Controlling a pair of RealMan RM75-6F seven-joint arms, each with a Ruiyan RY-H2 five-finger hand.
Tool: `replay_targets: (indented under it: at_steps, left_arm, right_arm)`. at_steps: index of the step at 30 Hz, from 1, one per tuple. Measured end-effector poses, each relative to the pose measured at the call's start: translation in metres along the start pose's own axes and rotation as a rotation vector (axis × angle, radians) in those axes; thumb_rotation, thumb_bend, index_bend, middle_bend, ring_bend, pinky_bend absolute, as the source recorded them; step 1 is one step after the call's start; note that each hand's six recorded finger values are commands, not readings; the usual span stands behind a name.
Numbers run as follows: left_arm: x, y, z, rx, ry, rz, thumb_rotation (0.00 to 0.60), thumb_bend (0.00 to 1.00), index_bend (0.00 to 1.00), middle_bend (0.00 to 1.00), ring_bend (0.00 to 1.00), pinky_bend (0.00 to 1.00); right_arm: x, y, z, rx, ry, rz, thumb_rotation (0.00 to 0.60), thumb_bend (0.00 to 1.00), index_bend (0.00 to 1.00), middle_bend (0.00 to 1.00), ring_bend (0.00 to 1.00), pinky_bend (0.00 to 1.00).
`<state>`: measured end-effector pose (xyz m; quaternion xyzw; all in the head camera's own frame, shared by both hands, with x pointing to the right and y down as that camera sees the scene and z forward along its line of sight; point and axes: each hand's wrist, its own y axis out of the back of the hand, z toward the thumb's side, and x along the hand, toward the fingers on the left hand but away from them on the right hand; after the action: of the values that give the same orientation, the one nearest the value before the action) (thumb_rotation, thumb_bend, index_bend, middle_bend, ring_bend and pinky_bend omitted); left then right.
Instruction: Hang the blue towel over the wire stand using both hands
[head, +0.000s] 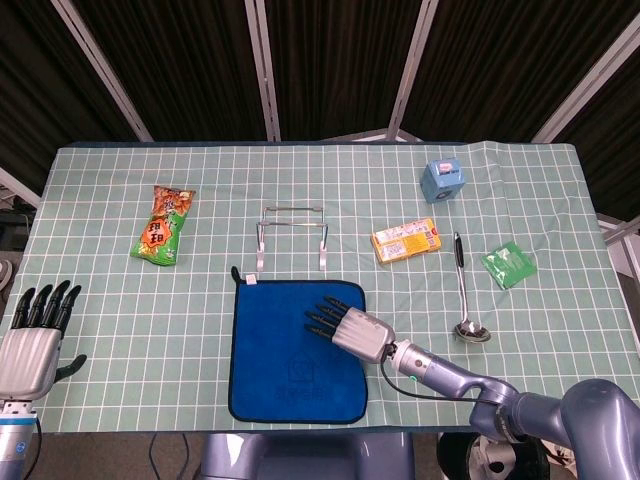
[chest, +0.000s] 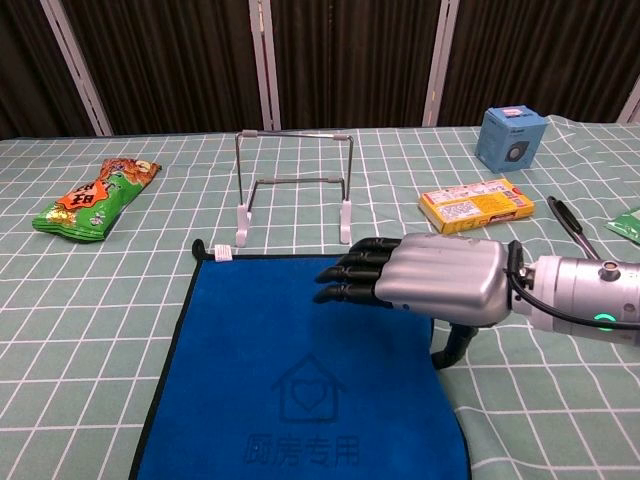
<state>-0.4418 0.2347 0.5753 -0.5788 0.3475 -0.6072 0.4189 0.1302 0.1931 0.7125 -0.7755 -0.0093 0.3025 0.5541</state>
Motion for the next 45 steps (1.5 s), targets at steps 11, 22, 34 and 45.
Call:
replay_targets:
  at_steps: [11, 22, 34, 45]
  left_arm:
    - [0.001, -0.001, -0.001, 0.001, 0.003, -0.004, 0.600, 0.00, 0.00, 0.00, 0.00, 0.00]
    - [0.001, -0.001, 0.000, 0.002, 0.001, -0.007, 0.600, 0.00, 0.00, 0.00, 0.00, 0.00]
    - [0.001, -0.001, 0.000, 0.001, 0.001, -0.008, 0.600, 0.00, 0.00, 0.00, 0.00, 0.00]
    - [0.001, -0.001, -0.001, -0.001, 0.000, -0.007, 0.600, 0.00, 0.00, 0.00, 0.00, 0.00]
  right_arm:
    - [-0.001, 0.008, -0.003, -0.023, -0.007, -0.035, 0.600, 0.28, 0.00, 0.00, 0.00, 0.00]
    - [0.004, 0.017, -0.005, -0.020, -0.009, -0.055, 0.600, 0.28, 0.00, 0.00, 0.00, 0.00]
    - [-0.002, 0.023, -0.003, -0.031, -0.013, -0.063, 0.600, 0.40, 0.26, 0.00, 0.00, 0.00]
    - [-0.006, 0.020, 0.003, -0.048, -0.005, -0.062, 0.600, 0.63, 0.59, 0.00, 0.00, 0.00]
